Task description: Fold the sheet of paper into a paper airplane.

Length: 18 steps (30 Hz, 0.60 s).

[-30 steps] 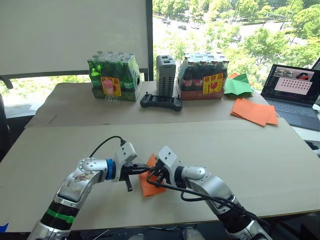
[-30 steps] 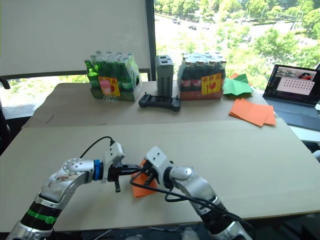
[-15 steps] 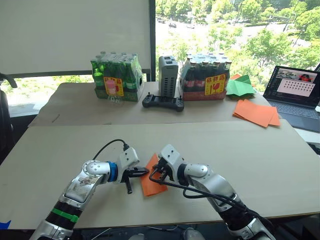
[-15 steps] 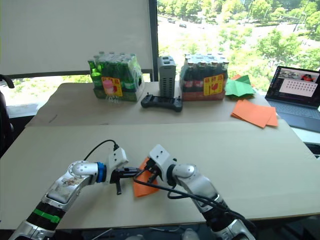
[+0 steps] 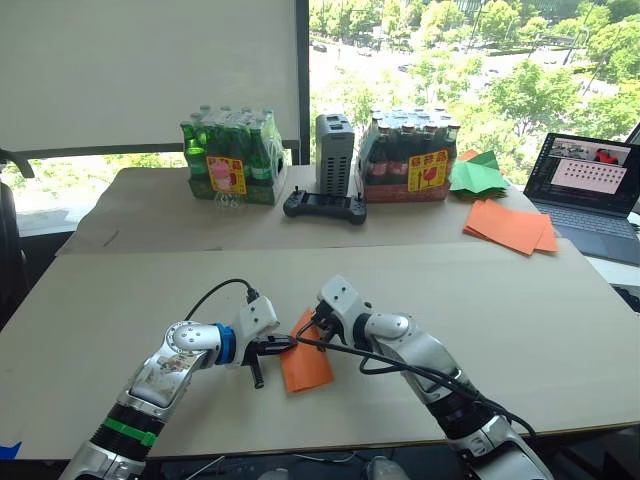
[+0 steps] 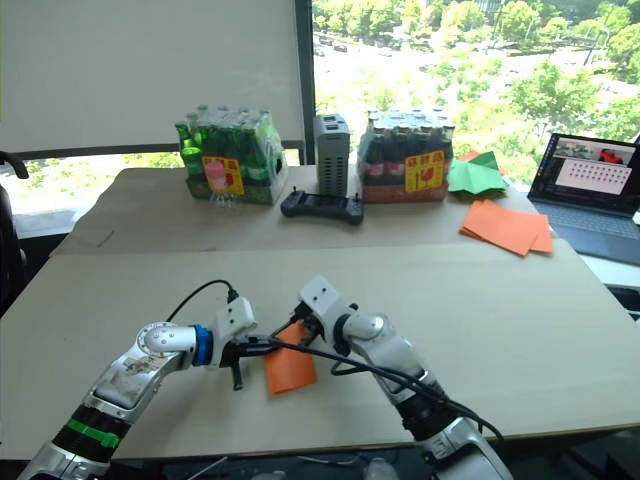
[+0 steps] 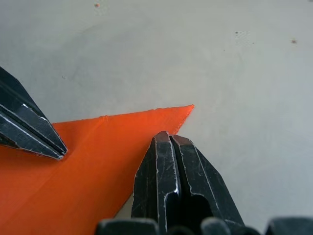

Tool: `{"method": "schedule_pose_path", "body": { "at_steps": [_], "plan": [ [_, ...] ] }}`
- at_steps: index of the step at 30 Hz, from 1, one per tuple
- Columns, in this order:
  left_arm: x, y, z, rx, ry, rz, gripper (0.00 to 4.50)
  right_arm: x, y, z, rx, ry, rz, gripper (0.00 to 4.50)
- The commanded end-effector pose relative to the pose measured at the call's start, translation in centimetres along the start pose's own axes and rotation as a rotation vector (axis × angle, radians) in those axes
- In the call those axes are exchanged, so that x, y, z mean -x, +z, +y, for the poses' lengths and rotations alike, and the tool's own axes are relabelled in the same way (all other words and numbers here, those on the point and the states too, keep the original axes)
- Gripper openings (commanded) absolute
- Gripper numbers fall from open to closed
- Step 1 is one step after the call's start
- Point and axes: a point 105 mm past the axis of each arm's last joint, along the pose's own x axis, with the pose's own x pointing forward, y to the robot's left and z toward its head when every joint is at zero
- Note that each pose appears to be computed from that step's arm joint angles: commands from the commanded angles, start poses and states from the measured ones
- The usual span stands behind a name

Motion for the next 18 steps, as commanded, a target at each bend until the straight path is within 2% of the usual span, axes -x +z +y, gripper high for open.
{"method": "schedule_pose_path", "body": {
  "at_steps": [1, 18],
  "plan": [
    [-0.2, -2.0, -0.6, 0.027, -0.017, 0.077, 0.03, -0.6, -0.7, -0.3, -0.006, -0.015, 0.036, 0.0],
    [-0.1, -2.1, -0.6, 0.022, -0.01, 0.084, 0.03, -2.4, 0.3, -0.8, 0.016, -0.031, 0.037, 0.0]
  ]
}}
